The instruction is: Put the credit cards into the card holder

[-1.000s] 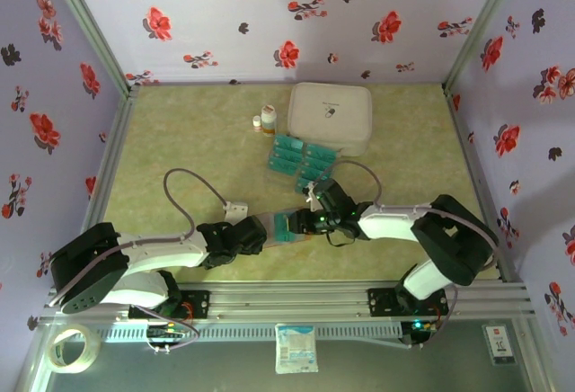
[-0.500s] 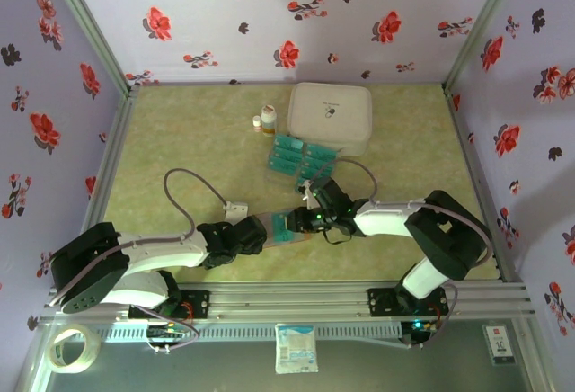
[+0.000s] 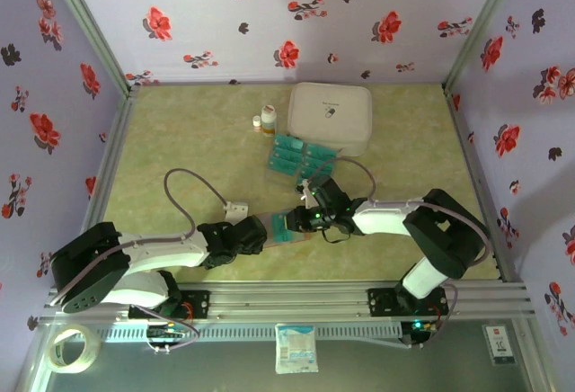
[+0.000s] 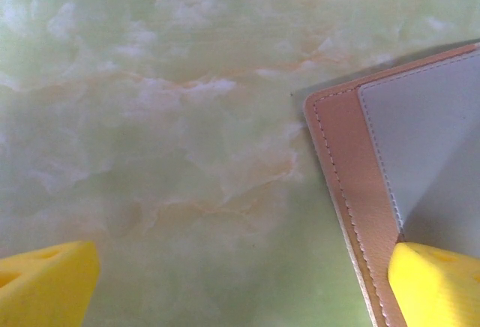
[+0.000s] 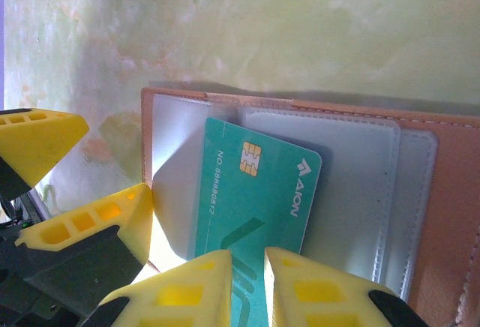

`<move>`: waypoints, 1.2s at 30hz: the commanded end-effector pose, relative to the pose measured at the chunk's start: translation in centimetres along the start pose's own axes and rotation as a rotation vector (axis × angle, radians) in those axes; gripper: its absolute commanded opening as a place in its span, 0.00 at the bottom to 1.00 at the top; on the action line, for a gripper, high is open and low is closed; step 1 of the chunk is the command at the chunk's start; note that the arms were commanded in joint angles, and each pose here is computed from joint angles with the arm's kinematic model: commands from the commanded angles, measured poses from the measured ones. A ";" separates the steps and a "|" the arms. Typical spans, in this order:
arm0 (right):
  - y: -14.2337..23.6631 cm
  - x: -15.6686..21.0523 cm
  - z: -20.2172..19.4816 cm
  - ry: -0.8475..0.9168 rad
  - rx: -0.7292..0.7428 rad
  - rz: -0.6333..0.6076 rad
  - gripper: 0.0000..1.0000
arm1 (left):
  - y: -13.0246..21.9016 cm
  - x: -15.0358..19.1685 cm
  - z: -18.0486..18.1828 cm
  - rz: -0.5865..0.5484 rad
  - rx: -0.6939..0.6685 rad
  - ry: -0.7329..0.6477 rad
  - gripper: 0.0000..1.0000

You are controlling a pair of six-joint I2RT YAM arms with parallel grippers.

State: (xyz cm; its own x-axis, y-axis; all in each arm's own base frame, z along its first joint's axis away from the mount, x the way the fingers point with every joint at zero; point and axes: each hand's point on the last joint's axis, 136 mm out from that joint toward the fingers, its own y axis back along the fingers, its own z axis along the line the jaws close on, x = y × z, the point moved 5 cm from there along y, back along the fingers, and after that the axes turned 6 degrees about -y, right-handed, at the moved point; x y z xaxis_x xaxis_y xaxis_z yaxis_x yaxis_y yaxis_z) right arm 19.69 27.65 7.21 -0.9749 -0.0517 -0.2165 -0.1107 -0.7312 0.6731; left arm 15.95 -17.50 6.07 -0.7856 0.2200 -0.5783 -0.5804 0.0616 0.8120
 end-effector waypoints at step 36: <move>0.5 -1.2 -0.3 -0.026 0.027 -0.005 0.21 | -0.8 2.1 2.0 0.068 -0.097 -0.043 1.00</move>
State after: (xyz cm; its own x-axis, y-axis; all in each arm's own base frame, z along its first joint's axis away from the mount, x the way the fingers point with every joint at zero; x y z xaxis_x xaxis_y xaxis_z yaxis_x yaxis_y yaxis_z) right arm 20.96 27.55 8.78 -0.9751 -0.0304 -0.2198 -0.1271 -0.7356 0.6654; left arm 15.98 -17.59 5.95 -0.7873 0.2131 -0.5786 -0.5800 0.0626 0.8122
